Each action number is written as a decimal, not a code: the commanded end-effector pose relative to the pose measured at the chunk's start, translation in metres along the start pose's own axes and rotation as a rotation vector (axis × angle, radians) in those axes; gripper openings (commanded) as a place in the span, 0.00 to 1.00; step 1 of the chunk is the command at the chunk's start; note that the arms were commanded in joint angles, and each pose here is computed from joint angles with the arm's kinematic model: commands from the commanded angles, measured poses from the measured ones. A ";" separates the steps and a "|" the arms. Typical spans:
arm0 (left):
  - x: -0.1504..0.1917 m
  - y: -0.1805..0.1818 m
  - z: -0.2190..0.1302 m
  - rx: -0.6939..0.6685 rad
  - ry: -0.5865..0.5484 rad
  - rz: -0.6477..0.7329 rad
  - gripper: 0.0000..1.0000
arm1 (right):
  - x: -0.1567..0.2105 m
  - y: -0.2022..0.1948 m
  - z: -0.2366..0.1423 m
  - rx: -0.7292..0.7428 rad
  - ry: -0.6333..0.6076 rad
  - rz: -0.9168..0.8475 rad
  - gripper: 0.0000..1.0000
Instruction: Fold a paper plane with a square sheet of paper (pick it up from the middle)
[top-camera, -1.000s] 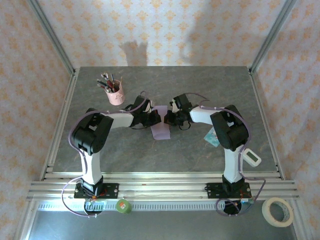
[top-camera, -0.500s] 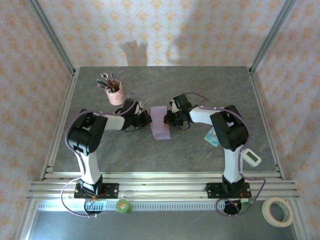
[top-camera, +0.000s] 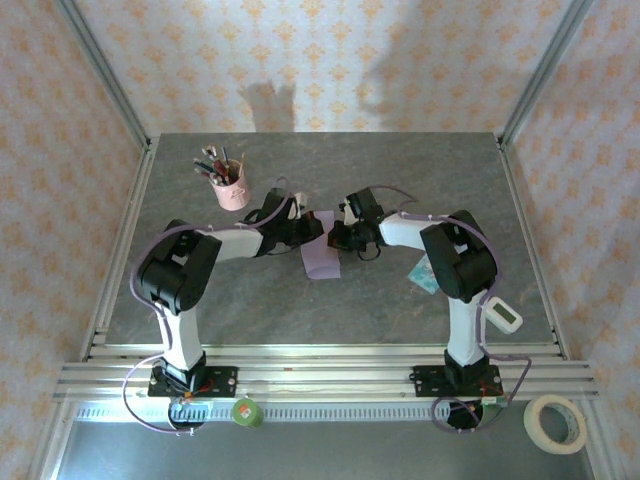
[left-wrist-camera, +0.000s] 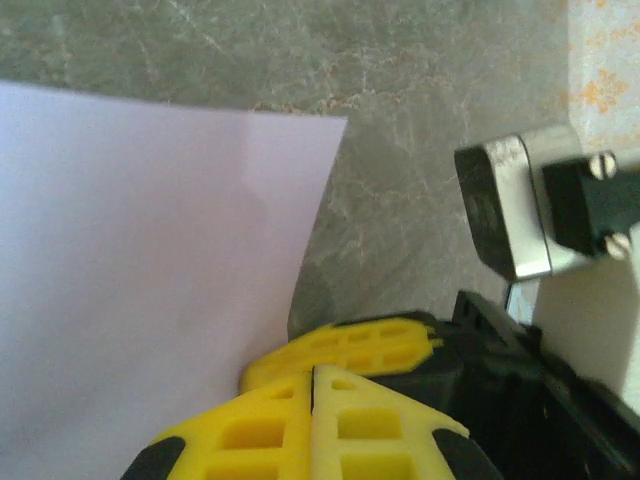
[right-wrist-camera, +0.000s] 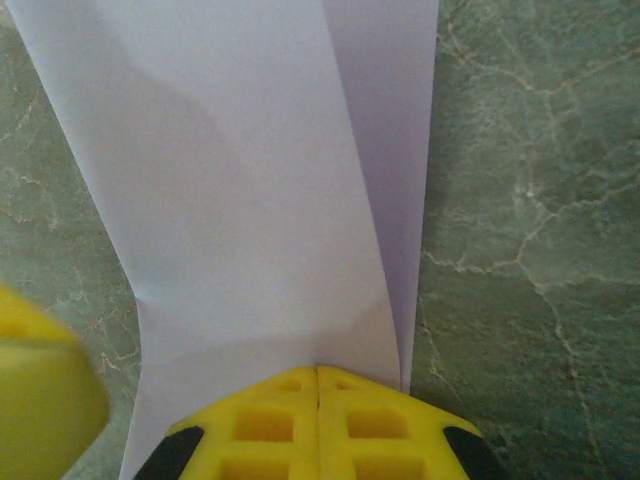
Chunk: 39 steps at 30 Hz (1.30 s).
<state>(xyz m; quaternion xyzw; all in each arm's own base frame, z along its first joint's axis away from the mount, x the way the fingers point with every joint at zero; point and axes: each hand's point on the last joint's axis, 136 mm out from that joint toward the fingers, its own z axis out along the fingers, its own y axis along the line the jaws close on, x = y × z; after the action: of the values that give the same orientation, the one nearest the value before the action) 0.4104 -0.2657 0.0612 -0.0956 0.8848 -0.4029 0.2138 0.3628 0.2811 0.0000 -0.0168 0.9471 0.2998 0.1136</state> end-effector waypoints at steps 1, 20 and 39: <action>-0.008 0.019 0.011 -0.029 -0.013 -0.046 0.00 | 0.125 -0.162 0.009 0.574 0.320 0.141 0.00; -0.043 0.086 -0.034 -0.128 -0.126 -0.115 0.00 | 0.121 -0.163 0.007 0.586 0.310 0.127 0.00; -0.044 0.036 0.008 0.001 -0.123 -0.090 0.00 | 0.124 -0.166 0.006 0.599 0.318 0.128 0.00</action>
<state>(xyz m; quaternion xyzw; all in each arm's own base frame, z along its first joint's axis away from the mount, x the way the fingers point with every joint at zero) 0.4347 -0.2407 0.0330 -0.1499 0.8746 -0.4066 0.2173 0.3659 0.2822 0.0007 -0.0185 0.9454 0.3013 0.1230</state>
